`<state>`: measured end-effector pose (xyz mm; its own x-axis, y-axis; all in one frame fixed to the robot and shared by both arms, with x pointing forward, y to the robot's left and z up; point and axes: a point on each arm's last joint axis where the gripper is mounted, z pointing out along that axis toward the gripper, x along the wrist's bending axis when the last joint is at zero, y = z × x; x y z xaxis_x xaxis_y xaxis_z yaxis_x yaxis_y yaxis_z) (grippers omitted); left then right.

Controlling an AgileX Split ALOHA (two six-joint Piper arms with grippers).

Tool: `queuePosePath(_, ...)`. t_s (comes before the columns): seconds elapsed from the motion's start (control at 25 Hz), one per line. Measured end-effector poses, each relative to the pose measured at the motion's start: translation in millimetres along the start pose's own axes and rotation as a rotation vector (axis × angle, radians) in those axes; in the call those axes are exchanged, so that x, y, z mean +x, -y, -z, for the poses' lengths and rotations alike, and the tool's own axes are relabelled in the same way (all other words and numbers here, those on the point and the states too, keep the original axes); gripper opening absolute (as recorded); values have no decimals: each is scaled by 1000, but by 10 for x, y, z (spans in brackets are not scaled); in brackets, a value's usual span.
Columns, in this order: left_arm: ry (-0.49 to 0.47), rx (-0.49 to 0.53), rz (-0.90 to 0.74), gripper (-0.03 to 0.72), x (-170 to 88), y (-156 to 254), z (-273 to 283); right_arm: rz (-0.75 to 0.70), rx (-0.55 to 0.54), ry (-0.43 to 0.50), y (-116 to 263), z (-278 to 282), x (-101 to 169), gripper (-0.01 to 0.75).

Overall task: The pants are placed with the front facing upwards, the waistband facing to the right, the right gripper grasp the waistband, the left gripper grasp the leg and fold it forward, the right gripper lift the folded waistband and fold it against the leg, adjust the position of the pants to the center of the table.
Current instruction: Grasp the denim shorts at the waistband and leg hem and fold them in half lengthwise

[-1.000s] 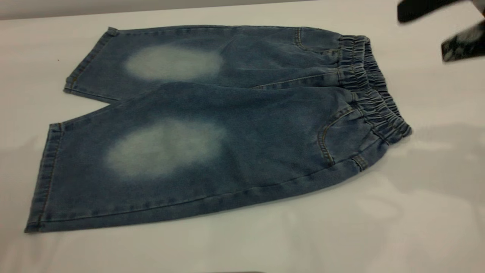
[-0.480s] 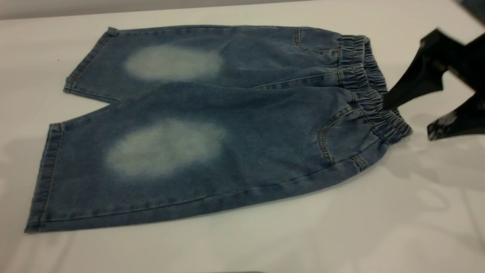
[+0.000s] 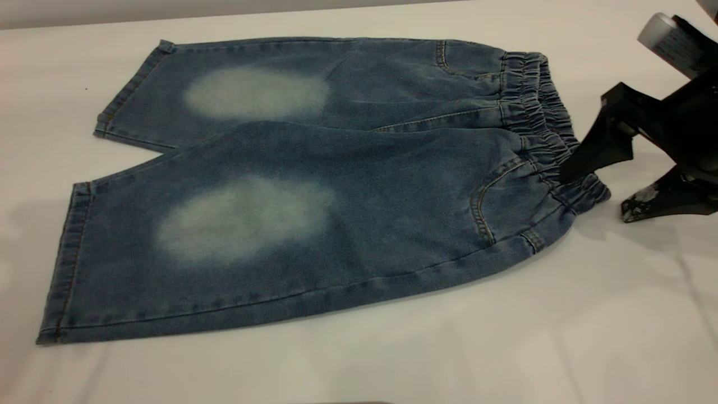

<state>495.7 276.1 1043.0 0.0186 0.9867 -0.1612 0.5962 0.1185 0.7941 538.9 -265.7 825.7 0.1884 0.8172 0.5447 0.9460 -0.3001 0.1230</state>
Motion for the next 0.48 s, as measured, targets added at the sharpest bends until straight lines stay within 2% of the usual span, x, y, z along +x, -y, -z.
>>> queuePosePath(0.24, 0, -8, -1, 548, 0, -7, 0, -4, -10, -18, -32, -52, -40, 591)
queuePosePath(0.48, 0, -9, -1, 548, 0, -10, 1, -3, -37, -137, -45, -155, -11, 589)
